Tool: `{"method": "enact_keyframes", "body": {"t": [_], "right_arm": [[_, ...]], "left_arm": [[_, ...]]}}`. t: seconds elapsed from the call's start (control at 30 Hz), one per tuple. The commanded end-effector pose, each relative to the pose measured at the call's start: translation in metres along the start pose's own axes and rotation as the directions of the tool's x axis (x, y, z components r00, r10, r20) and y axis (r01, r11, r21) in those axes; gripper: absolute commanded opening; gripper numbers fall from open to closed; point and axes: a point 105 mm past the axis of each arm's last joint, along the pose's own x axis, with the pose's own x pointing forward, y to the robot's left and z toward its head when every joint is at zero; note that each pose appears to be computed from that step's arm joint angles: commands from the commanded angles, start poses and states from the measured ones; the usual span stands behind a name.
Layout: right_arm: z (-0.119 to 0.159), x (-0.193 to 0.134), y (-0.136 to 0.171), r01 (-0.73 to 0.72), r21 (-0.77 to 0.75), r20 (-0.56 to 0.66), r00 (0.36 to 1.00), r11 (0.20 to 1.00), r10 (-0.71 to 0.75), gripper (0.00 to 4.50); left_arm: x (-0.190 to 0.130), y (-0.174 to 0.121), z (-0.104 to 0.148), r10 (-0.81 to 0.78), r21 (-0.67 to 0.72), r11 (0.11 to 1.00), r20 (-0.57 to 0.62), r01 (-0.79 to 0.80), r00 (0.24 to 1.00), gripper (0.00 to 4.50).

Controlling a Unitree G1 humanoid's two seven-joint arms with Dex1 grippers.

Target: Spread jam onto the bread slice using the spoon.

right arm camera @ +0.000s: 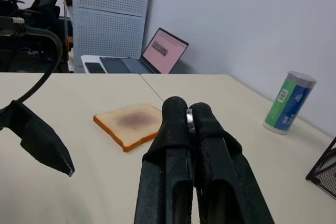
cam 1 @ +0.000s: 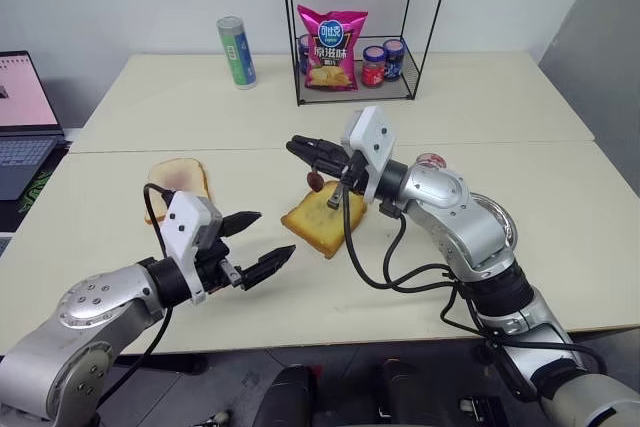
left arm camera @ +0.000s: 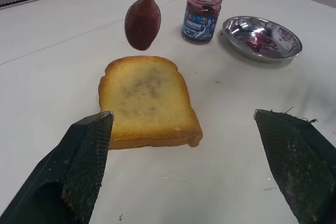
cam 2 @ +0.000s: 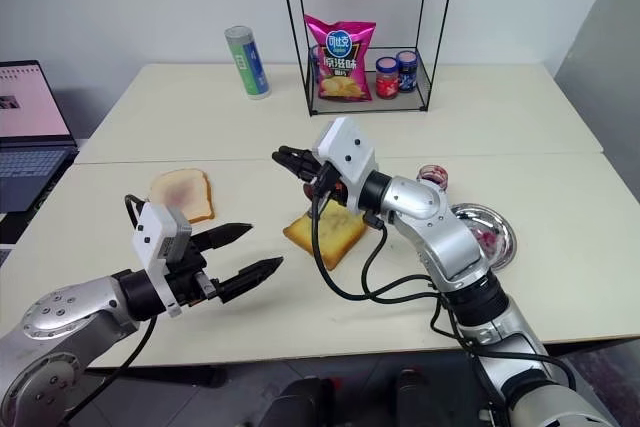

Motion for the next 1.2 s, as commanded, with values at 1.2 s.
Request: {"method": "enact_keyframes", "body": {"t": [1.2], "right_arm": [[-0.041,0.01,0.013,-0.007,0.001,-0.029,1.0,1.0,0.007,0.05]], "left_arm": [[-0.001,0.002,0.012,-0.012,0.057,0.998,0.018,0.011,1.0,4.5]]}}
